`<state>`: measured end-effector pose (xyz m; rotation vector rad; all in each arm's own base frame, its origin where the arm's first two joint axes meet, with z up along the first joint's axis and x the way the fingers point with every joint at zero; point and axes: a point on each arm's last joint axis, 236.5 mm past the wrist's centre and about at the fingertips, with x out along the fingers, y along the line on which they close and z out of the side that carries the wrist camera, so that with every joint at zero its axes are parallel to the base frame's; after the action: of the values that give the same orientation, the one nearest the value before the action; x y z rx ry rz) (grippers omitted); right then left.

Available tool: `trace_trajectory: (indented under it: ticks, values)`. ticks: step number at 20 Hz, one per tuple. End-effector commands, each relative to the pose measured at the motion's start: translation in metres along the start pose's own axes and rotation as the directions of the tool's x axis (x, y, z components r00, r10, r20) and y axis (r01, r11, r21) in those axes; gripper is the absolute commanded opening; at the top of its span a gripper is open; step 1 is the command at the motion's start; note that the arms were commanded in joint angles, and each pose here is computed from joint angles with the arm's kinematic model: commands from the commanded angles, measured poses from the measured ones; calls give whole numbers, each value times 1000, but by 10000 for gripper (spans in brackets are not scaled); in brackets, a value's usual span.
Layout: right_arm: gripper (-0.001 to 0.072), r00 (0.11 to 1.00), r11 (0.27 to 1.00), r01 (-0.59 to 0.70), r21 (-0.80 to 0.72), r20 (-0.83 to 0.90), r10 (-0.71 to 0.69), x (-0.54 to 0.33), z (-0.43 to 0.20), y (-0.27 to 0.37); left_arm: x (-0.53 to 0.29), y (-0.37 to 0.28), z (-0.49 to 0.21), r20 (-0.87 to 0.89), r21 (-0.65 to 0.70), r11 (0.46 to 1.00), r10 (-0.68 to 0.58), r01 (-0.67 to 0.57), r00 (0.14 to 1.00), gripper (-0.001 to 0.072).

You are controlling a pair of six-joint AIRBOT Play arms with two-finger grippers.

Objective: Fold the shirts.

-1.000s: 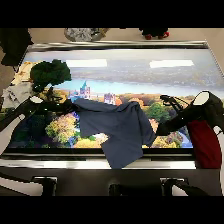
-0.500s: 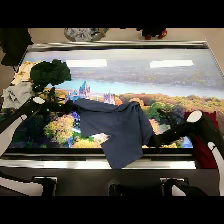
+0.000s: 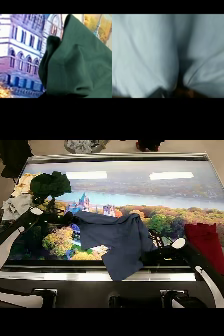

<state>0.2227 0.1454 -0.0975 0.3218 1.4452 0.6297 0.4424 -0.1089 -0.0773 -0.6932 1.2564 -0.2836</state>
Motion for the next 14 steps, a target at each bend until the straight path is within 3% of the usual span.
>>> trace_trajectory:
  ticks: [1, 4, 6, 8, 10, 12, 14]
  values:
    - [37, 997, 999, 12, -31, 76, -10, -6, 27, 14, -23, -22, 8, 41, 50, 999, -23, 21, 999, 31]
    - [37, 975, 935, 126, -331, 216, -55, -83, 79, 53, -105, -91, 42, 221, 284, 959, -92, 26, 971, 31]
    - [37, 853, 798, 415, -437, 491, -175, -194, 130, 84, -195, -150, 57, 395, 437, 898, -149, -43, 906, 31]
    - [38, 510, 608, 752, -254, 809, -293, -360, 150, 121, -309, -209, 52, 586, 509, 851, -236, -126, 775, 31]
    - [37, 64, 488, 869, 82, 959, -275, -525, 103, 175, -422, -257, 17, 723, 540, 821, -339, -186, 601, 31]
    - [38, -139, 499, 847, 181, 983, -120, -600, 42, 236, -502, -294, -41, 775, 575, 791, -443, -211, 451, 31]
    - [38, -240, 546, 816, 190, 971, 20, -636, -6, 283, -548, -317, -97, 779, 605, 771, -522, -198, 349, 30]
